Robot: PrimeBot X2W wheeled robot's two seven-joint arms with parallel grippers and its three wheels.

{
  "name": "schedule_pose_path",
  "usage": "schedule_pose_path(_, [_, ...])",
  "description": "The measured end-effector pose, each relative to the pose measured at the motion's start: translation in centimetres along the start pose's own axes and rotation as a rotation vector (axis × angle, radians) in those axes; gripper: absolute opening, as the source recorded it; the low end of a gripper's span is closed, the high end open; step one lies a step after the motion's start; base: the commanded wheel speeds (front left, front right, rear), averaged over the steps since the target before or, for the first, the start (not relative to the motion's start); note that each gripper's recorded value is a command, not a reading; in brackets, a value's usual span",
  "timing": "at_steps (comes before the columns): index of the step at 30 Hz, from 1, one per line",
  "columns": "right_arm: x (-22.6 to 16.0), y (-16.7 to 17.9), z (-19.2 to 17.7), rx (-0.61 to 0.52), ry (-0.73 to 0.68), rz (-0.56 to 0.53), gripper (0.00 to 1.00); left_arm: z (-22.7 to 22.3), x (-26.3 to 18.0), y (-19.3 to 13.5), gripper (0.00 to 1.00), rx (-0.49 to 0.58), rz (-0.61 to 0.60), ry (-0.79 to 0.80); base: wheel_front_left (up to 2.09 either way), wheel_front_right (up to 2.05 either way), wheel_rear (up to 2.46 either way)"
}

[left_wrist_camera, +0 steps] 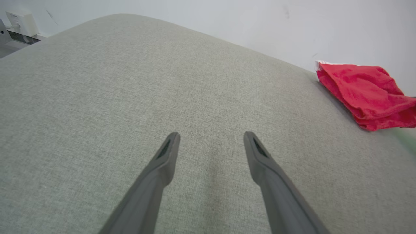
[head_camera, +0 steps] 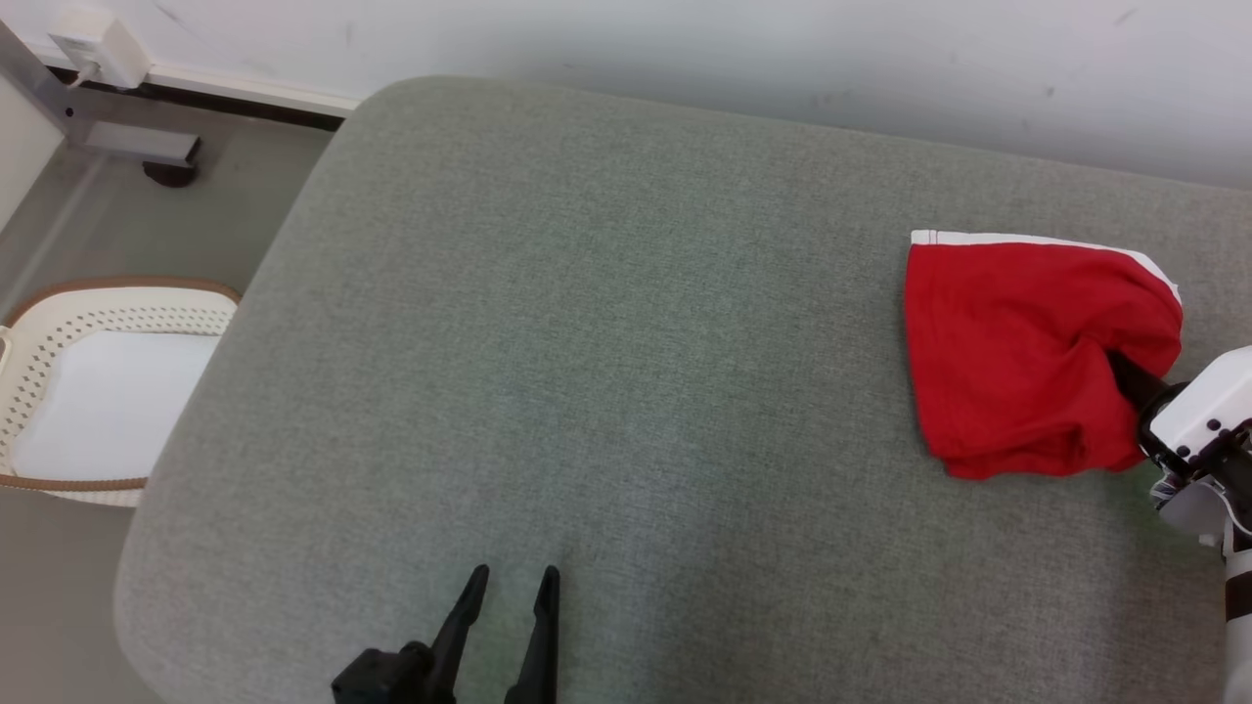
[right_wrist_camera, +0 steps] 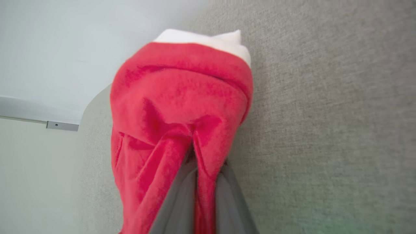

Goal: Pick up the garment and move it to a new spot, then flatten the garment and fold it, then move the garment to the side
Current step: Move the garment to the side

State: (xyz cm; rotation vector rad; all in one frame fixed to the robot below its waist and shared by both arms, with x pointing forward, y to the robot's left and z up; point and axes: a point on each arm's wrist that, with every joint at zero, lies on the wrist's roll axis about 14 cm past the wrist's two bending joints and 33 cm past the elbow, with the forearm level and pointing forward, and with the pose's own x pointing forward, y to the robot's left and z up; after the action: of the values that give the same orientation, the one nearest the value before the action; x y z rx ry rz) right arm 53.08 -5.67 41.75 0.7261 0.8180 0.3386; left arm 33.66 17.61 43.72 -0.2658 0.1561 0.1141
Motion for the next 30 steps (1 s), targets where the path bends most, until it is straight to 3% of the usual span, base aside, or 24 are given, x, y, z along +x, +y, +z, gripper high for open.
schedule_pose_path(7, [-1.9,-0.6,1.9,-0.050,-0.063,-0.031,0.00,0.0,0.5,-0.4,1.00,-0.002,-0.013,0.000,0.00,0.00,0.00])
schedule_pose_path(14, [-5.7,-3.5,3.0,-0.066,-0.119,-0.098,0.00,-0.3,1.8,-2.2,1.00,0.006,-0.086,0.005,0.00,0.00,0.00])
schedule_pose_path(30, [-16.8,-14.7,8.4,-0.012,-0.347,-0.365,0.00,-4.1,6.3,-8.5,1.00,0.058,-0.323,0.093,0.00,0.00,0.00])
